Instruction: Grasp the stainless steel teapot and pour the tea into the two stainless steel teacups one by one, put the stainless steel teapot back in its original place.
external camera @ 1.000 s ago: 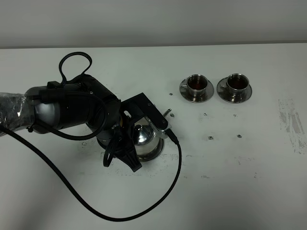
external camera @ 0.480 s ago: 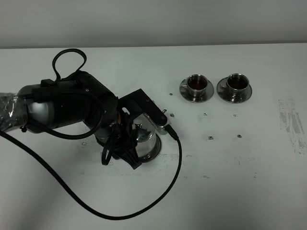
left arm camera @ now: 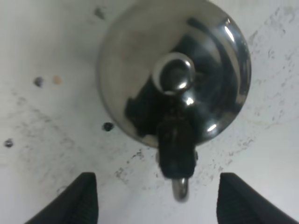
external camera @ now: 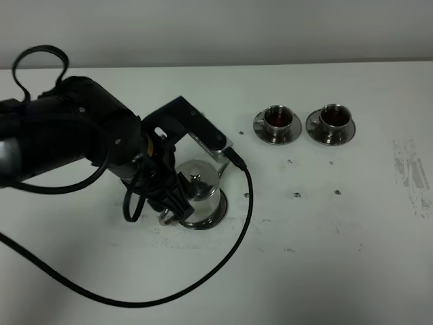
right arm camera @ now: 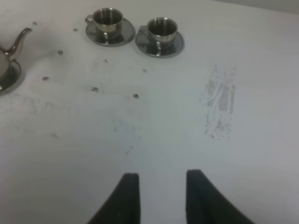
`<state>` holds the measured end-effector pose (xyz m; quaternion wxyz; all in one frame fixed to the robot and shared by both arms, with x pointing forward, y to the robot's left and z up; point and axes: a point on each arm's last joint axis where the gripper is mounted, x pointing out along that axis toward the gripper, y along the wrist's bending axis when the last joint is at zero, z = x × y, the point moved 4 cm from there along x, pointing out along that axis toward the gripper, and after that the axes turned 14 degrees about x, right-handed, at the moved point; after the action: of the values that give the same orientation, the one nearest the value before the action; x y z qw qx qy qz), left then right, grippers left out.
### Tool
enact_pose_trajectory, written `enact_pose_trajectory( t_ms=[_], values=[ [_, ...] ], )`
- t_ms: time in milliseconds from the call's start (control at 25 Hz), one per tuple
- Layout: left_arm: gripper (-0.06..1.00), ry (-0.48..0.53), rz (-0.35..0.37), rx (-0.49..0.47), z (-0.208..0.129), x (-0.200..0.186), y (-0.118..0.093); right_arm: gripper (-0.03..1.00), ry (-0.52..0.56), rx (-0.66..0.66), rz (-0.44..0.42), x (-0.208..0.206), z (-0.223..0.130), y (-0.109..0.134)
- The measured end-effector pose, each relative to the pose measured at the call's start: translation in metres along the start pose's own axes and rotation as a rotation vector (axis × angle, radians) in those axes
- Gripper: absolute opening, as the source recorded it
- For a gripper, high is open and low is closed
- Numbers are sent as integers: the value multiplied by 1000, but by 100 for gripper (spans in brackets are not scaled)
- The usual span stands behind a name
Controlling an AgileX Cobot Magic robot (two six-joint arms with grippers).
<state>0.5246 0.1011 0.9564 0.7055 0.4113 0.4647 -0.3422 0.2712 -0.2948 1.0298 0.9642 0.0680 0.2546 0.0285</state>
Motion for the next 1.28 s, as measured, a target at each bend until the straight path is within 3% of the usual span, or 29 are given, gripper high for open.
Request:
enact_pose_trajectory(
  t_ms=[360,720,1040,1280],
  values=[
    [53,-88,251,-47,-17,-85,29,23,0,0,0,0,0,0],
    [53,84,522,-221,-79,-153,48,23,0,0,0,0,0,0],
    [53,107,643,-454,-153,-207,43,23,0,0,0,0,0,0],
    [53,73,702,-603,-215,-220,17,23,0,0,0,0,0,0]
  ],
)
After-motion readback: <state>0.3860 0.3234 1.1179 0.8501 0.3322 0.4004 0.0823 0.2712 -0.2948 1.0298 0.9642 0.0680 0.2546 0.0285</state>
